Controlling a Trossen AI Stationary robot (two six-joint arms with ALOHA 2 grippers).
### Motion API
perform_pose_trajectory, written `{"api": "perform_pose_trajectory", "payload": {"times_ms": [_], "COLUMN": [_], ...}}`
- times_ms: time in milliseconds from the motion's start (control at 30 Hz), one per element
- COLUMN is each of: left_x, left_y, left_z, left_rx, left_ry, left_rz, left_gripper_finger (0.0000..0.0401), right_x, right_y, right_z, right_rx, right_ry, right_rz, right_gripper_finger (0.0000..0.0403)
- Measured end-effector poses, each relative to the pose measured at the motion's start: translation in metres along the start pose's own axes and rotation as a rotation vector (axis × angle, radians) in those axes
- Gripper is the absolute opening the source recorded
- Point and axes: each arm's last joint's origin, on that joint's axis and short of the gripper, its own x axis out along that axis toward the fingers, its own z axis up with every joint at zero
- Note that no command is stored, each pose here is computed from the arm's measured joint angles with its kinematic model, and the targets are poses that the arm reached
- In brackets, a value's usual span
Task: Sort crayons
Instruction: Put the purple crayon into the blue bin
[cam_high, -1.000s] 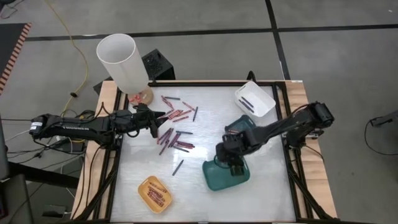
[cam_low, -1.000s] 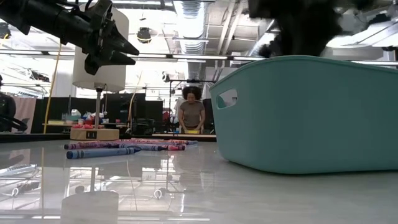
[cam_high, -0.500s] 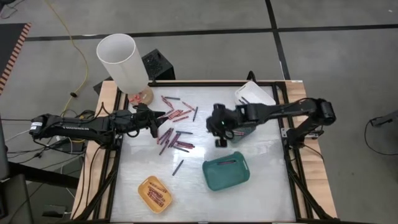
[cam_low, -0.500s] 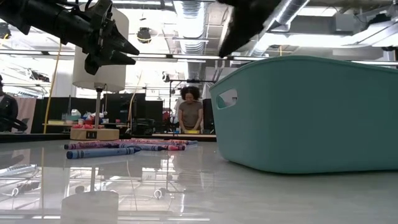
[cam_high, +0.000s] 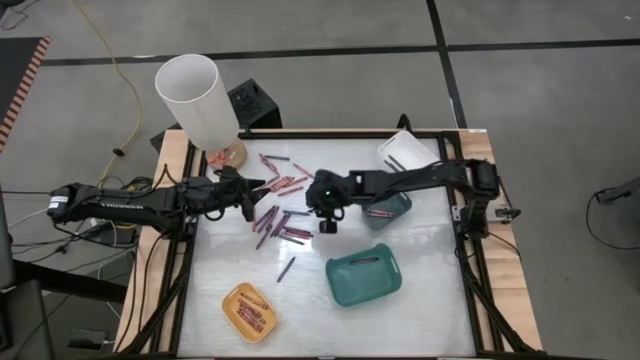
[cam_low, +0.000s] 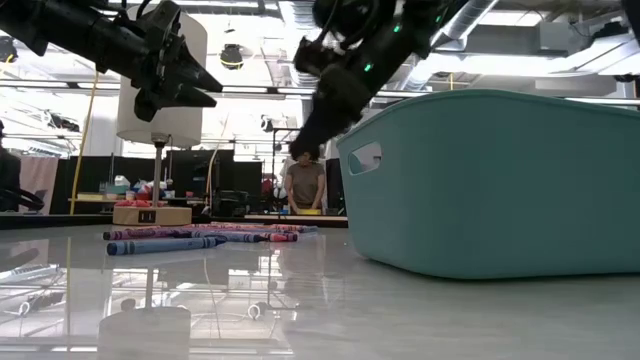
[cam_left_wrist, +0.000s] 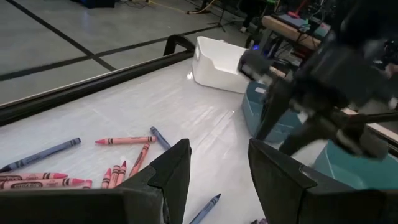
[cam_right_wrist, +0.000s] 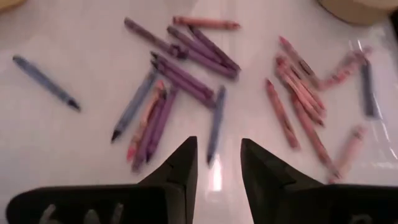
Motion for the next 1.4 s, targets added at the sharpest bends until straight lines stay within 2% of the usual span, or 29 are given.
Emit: {"api": "perform_pose_trajectory", "payload": {"times_ms": [133,367,533,833,1400], "left_x": [0.0,0.0,0.0,0.0,0.0], "left_y": [0.0,0.0,0.001,0.001,0.001], "left_z": [0.0,-0.001,-0.001,-0.002,-0.002], "left_rx": [0.0,-0.005,-0.006,-0.002,0.0], "left_ry": [0.0,0.006,0.008,0.017,0.017], "left_rz": [0.004,0.008,0.009,0.014,0.015], "left_gripper_finger": [0.0151,0.0151,0.0151,0.0151,0.0151], "right_x": [0.023,0.048,0.066,0.072,0.073], "right_y": [0.009,0.027,0.035,0.022,0.02], "right_z": [-0.006,-0.009,-0.019,-0.022,-0.024], "right_rx": [-0.032,-0.066,-0.07,-0.038,-0.04], "right_ry": [0.002,-0.047,-0.026,-0.038,-0.03], "right_rz": [0.022,0.051,0.088,0.082,0.072], "right_gripper_finger": [0.0118,0.0118,0.0118,0.0118,0.0118]}}
